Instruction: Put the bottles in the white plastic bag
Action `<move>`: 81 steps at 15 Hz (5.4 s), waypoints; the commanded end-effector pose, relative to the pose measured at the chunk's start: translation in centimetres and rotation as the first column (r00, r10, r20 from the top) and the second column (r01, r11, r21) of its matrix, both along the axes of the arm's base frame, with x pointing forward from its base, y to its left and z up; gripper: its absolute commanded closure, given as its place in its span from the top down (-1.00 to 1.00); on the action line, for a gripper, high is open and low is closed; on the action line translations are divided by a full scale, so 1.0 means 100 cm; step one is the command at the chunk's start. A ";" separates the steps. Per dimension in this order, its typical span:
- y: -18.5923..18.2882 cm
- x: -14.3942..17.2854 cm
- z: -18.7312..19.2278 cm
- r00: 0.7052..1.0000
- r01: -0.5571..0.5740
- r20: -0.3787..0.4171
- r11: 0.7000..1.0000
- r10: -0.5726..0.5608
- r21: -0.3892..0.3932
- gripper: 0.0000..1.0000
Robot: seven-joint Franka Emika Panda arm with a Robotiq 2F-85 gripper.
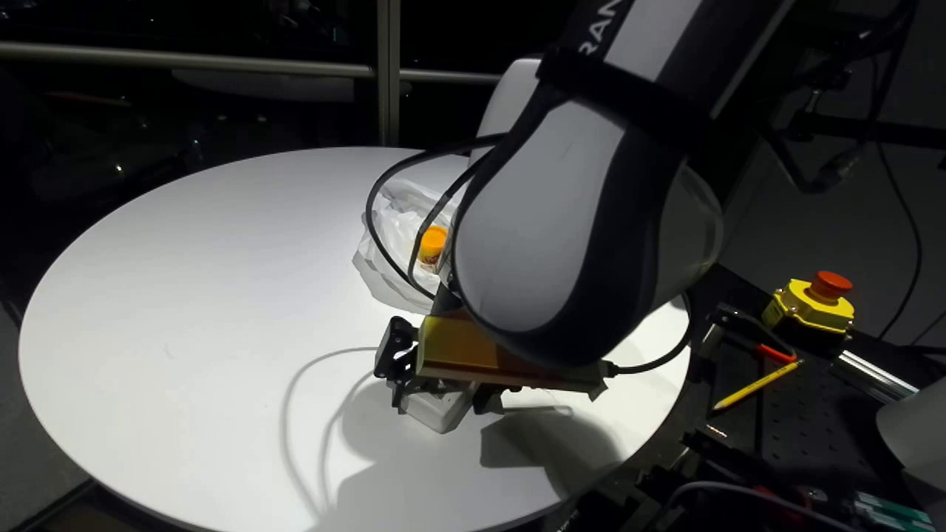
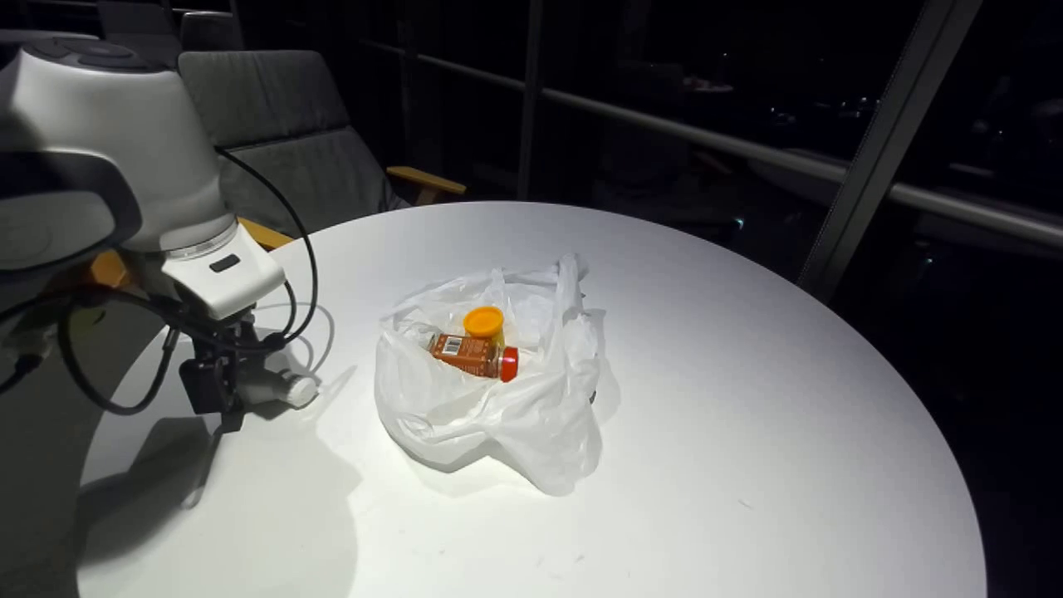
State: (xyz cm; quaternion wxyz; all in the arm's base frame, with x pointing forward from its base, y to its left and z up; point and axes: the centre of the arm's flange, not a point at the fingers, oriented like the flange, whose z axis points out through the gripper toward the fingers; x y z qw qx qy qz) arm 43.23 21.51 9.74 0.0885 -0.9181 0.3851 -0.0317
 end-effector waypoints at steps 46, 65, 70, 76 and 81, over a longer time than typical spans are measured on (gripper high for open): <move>-0.132 0.181 0.107 0.923 -0.381 -0.172 0.756 0.345 -0.532 -0.28; -0.106 0.201 0.133 0.805 -0.587 -0.180 0.717 0.565 -0.377 1.00; -0.091 0.208 0.103 0.726 -0.687 -0.169 0.716 0.667 -0.123 1.00; -0.112 0.209 0.072 0.745 -0.654 -0.126 0.754 0.656 0.063 1.00; -0.126 0.208 0.062 0.845 -0.512 -0.064 0.837 0.531 0.191 1.00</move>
